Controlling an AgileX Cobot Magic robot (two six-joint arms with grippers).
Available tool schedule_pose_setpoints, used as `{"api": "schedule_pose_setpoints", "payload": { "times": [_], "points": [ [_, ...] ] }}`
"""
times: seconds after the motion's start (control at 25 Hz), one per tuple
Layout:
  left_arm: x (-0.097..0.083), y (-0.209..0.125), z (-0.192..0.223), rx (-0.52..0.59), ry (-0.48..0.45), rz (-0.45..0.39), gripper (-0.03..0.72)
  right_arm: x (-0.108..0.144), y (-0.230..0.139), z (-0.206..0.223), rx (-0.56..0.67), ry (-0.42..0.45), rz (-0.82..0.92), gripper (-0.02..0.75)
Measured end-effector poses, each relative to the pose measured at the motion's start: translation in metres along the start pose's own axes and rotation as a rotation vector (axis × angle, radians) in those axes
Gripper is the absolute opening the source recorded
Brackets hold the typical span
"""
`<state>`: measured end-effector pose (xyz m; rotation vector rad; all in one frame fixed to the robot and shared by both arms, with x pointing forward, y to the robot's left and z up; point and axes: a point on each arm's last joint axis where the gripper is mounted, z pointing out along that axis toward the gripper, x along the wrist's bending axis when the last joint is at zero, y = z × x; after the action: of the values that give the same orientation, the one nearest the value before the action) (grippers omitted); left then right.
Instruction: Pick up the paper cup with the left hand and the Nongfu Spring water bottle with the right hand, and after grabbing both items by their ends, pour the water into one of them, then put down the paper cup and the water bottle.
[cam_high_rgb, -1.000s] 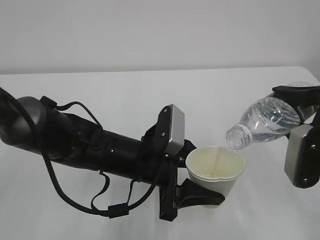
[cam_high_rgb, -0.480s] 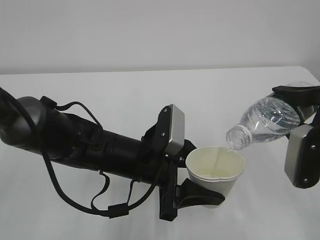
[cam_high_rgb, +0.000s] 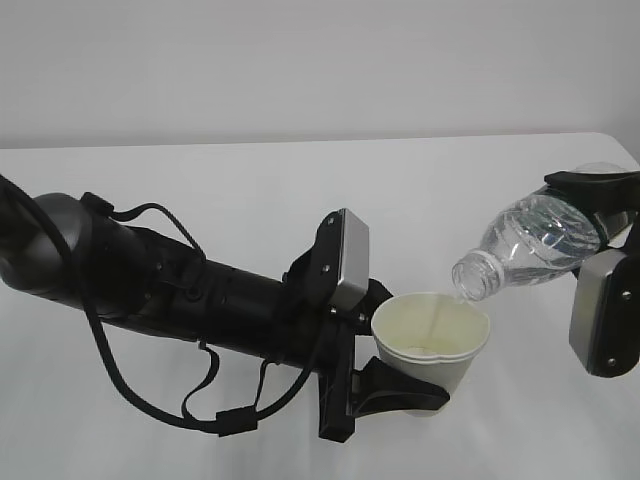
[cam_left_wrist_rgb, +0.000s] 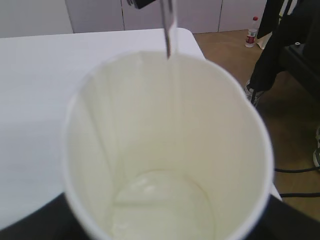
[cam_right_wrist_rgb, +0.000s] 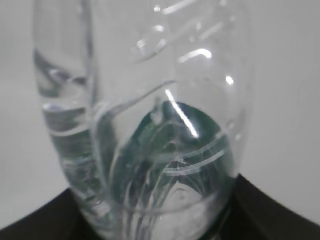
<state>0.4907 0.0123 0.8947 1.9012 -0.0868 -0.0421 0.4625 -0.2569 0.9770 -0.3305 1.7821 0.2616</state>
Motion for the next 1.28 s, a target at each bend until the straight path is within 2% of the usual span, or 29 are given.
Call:
{"api": "schedule_pose_setpoints", "payload": {
  "times": [1.28],
  "points": [
    [0.0,0.0,0.0,0.0,0.0,0.0,0.447,-0.0003,0.0001,0.0,-0.001,-0.004,-0.025,0.421]
  ]
}}
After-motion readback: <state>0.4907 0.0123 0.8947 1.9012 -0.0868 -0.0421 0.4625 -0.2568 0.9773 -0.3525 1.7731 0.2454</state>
